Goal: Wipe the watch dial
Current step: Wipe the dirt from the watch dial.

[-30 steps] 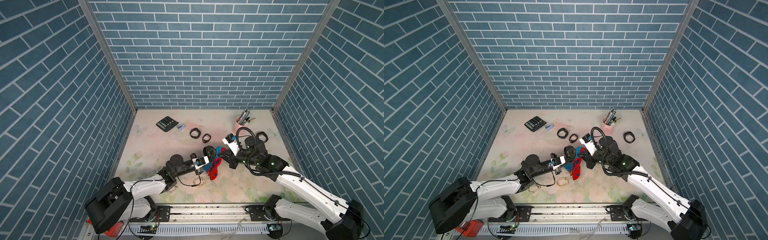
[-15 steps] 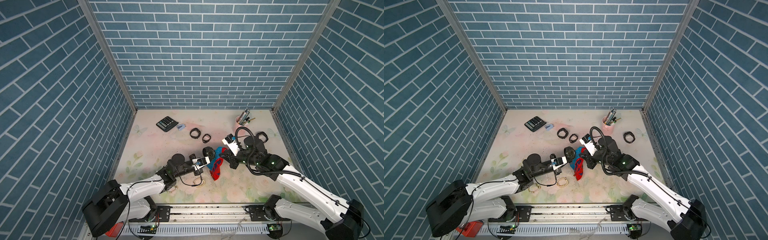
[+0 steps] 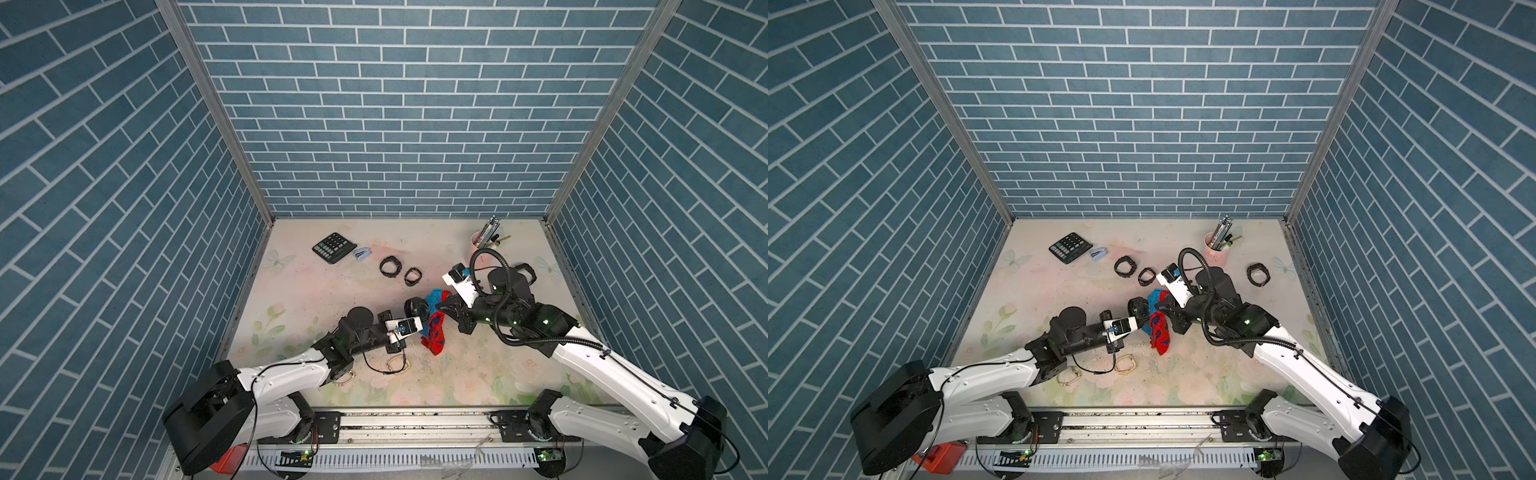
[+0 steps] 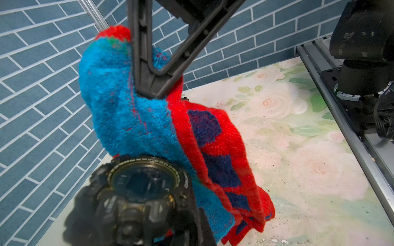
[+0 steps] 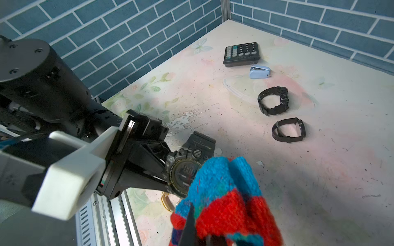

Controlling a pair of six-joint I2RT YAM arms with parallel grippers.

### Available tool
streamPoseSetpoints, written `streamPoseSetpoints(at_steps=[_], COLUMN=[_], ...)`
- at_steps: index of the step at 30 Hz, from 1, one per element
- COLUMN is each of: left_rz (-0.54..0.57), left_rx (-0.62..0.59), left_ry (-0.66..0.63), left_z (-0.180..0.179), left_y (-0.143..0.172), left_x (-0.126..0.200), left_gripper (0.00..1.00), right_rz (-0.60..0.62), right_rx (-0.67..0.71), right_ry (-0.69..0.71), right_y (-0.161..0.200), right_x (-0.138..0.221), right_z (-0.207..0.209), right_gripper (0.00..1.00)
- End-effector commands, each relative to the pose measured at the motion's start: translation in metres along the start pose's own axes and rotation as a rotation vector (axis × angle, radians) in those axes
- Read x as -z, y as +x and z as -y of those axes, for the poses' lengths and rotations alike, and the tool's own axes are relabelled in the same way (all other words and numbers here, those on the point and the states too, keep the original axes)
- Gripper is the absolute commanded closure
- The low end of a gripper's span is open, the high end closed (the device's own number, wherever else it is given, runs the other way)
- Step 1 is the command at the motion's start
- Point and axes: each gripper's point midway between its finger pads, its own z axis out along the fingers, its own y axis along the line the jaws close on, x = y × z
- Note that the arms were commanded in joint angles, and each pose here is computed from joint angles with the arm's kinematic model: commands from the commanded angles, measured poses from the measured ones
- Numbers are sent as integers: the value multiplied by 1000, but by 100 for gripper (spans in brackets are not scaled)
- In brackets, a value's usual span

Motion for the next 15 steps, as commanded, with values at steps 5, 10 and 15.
streamPoseSetpoints(at_steps=[5,10,15], left_rz=[8,29,39], left_rx=[-51,-54,-57], left_ry=[13,18,23], left_z=[-1,-2,-4], left_y=[-9,-14,-19], left_x=[-1,-4,-7], left_gripper=[100,100,100], right_rz=[38,0,-76], right_rx=[-12,-49,-101], right_ry=[-184,-219,-229], right_y=[-17,-4,16], right_x=[-23,-39,-54], right_z=[-28,-33,-34], right_gripper=[100,100,100])
